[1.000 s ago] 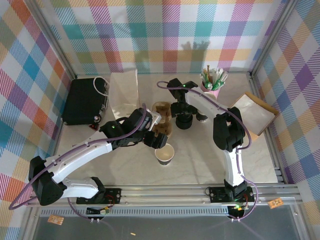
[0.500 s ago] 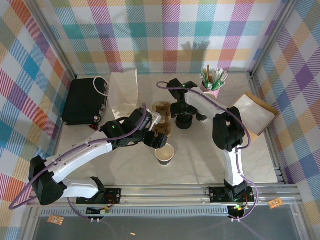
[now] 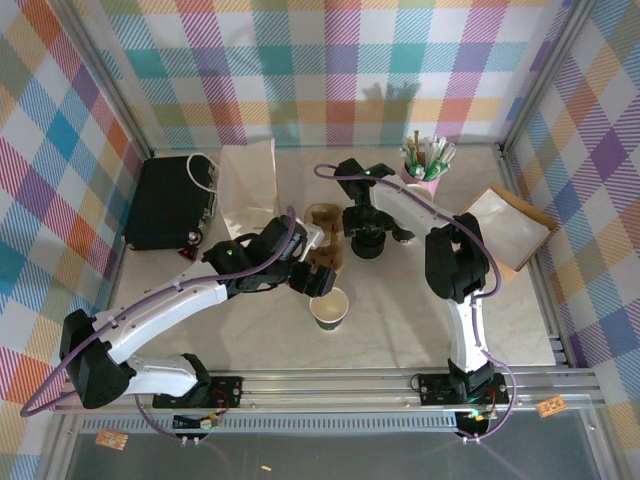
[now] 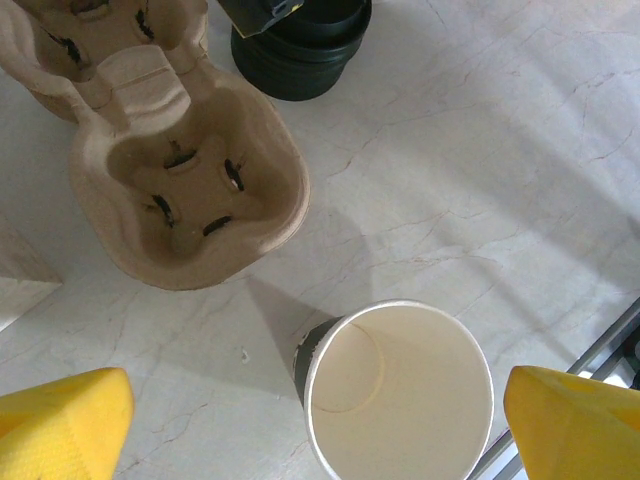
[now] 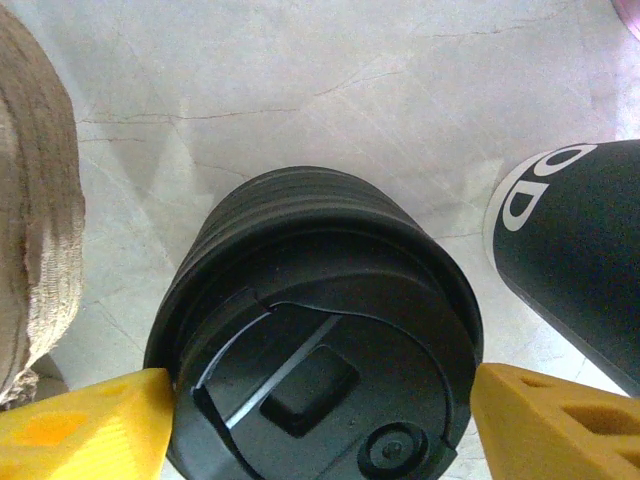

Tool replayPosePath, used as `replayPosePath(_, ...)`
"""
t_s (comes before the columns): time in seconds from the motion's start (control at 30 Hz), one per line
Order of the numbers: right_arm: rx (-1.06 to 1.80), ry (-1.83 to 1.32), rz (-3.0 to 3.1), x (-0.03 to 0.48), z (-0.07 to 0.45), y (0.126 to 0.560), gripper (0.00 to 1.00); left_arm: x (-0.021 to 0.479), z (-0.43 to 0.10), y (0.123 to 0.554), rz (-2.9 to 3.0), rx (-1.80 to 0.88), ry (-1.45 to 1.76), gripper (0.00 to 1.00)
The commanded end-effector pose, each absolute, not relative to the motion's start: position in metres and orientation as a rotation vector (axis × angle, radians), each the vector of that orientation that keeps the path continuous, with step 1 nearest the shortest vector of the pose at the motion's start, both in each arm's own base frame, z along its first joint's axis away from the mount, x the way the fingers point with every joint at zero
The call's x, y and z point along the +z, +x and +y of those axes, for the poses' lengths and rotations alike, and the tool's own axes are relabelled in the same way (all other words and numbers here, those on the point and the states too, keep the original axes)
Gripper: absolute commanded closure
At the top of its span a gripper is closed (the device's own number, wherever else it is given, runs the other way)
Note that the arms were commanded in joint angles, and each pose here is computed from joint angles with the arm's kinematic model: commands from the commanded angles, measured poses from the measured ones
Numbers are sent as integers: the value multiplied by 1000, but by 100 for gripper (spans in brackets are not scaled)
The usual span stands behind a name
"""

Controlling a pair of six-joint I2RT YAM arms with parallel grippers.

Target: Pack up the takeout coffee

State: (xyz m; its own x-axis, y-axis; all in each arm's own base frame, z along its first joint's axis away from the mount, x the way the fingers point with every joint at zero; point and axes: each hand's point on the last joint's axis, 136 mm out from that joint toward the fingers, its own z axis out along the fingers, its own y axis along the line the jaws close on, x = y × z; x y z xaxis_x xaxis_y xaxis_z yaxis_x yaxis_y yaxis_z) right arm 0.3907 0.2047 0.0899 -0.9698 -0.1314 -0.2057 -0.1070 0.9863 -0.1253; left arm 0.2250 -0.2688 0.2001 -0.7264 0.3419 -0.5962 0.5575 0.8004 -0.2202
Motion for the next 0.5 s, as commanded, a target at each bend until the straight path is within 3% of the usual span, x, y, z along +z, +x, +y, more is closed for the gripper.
replayPosePath(0.0, -198, -176, 2958, 78, 198, 386, 17, 209, -276, 225, 2429, -567, 665, 5)
replayPosePath(0.23, -207, -187, 2945, 82, 196, 387, 17, 208, -279, 226, 2434, -568, 669, 5)
replayPosePath(0.47, -162, -168, 2969, 75, 198, 385, 24, 210, -281, 228, 2434, -564, 675, 5)
